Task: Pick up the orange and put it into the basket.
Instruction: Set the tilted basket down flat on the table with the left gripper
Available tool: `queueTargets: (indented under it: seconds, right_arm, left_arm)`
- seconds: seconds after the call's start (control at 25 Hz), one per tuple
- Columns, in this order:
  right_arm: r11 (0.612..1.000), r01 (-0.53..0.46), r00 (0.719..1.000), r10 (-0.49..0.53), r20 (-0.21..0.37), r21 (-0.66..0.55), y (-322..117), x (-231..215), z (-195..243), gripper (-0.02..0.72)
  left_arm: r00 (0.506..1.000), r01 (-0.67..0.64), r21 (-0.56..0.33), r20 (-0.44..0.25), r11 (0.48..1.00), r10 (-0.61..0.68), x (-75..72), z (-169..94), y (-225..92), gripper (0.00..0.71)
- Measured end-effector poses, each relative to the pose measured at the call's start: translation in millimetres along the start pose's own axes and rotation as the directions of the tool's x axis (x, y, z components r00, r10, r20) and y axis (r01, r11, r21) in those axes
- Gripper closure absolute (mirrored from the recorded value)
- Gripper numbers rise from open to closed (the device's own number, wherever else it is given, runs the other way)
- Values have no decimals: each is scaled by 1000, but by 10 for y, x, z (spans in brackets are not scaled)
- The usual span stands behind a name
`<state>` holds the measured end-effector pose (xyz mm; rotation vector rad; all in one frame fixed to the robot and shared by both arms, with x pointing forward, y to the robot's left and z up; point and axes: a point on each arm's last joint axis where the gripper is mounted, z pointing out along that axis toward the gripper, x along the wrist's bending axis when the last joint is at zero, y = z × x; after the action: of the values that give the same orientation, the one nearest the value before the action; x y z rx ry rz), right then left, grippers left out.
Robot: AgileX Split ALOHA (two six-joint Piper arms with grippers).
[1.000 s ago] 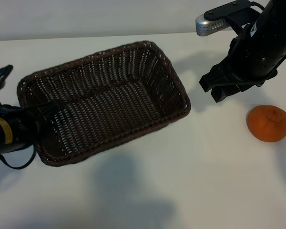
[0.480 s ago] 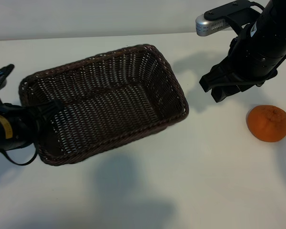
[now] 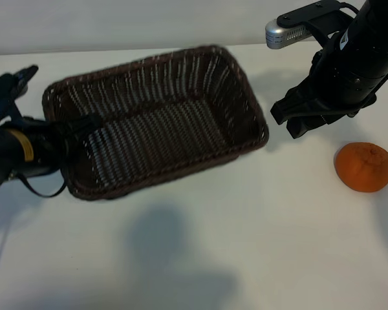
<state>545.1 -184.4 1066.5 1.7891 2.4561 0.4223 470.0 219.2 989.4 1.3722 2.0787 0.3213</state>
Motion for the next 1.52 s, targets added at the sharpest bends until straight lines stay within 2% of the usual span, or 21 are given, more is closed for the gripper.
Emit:
queueTargets:
  seconds: [0.32, 0.52, 0.6, 0.68, 0.84, 1.0, 1.16, 1.4, 1.52]
  right_arm:
    - [1000, 0, 1000, 0, 0, 0, 0, 0, 0, 177]
    - [1000, 0, 1000, 0, 0, 0, 0, 0, 0, 177]
    - [1000, 0, 1000, 0, 0, 0, 0, 0, 0, 177]
    - [1000, 0, 1000, 0, 0, 0, 0, 0, 0, 177]
    - [1000, 0, 1000, 0, 0, 0, 0, 0, 0, 177]
    - [1000, 0, 1000, 0, 0, 0, 0, 0, 0, 177]
    - [1000, 0, 1000, 0, 0, 0, 0, 0, 0, 177]
    - [1000, 0, 1000, 0, 0, 0, 0, 0, 0, 177]
    - [1000, 0, 1000, 0, 0, 0, 0, 0, 0, 177]
  left_arm:
    - [998, -57, 64, 34, 996, 55, -113, -63, 43, 560]
    - [981, -186, 122, 75, 975, 178, -232, -155, 105, 560]
    - [978, -200, 136, 92, 970, 188, -257, -195, 170, 560]
    - [977, -203, 149, 94, 968, 190, -221, -221, 250, 560]
    - [977, -207, 184, 97, 961, 192, -46, -229, 366, 560]
    - [969, -216, 184, 159, 959, 188, 34, -227, 442, 560]
    - [967, -201, 210, 199, 957, 159, 35, -74, 454, 560]
    - [971, -190, 280, 193, 941, 139, 78, 352, 396, 560]
    - [970, -195, 298, 197, 935, 140, 67, 484, 413, 560]
